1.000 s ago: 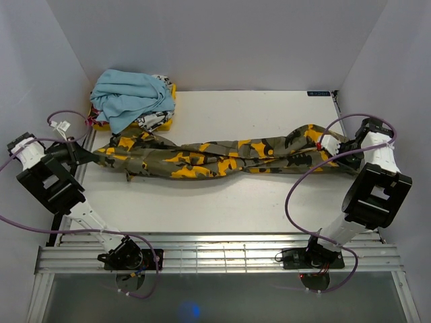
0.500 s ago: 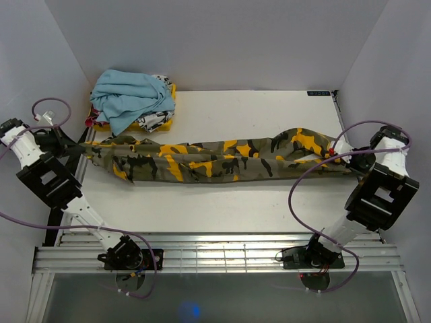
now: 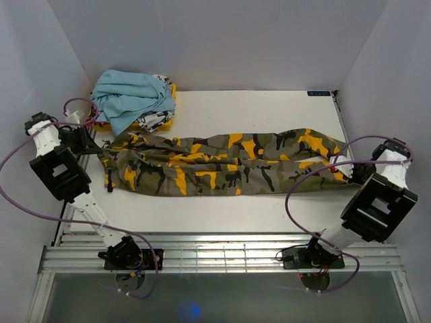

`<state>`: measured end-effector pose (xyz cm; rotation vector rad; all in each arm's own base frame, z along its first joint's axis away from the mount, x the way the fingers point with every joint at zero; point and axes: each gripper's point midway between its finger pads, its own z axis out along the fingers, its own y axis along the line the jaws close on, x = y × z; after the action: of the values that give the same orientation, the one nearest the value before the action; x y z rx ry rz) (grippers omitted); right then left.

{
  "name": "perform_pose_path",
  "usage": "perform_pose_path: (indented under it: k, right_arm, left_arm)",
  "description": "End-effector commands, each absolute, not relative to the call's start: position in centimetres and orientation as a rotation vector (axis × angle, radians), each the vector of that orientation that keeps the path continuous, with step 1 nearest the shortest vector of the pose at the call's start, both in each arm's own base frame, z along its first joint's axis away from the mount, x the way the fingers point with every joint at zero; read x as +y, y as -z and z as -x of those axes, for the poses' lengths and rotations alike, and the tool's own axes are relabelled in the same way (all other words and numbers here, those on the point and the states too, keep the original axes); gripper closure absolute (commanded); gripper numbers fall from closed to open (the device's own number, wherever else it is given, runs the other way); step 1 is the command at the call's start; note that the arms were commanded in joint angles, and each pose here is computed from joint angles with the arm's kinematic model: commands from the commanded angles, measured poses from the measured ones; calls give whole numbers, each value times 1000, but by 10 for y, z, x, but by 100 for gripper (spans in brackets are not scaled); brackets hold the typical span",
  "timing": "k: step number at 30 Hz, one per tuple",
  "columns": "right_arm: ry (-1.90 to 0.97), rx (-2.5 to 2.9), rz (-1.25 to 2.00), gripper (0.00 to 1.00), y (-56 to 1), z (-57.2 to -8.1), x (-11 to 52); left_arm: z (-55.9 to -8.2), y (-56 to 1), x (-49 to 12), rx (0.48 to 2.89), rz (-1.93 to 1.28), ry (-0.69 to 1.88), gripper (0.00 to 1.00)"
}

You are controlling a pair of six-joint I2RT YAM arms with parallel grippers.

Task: Fold and stack the trousers
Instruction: Flatten the trousers out

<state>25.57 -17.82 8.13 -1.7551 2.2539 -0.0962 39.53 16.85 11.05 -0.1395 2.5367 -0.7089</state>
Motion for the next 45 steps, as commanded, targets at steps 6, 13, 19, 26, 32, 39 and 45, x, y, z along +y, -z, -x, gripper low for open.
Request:
perform_pose_path:
  k: [6,13,19,26,32,39,45]
  right_arm:
    - [154,2189,1979,92,-67,-219,-177]
    - [153,2131,2082,92,-48,-197,-164]
    - [135,2215,1971,92,-56,-209,-174]
    - [129,2226,1924,92,-62,-222,-180]
    - [157,2222,1910,92,-63,-229,-183]
    - [161,2222,1895,92,-67,-232,-181]
    - [167,2217,1939,92,-68,-223,-179]
  left_arm:
    - [-309,-116,184,2690,-92,525,90]
    - [-276,-145,188,2527,-237,402,23]
    - [-254,-115,150,2541,-399,411,21]
    - [-285,-69,149,2593,-69,398,21]
    - [-299,-44,131,2654,-66,347,22]
    - [-274,-24,130,2787,-51,288,77]
    - [-234,-57,163,2829,-5,259,100]
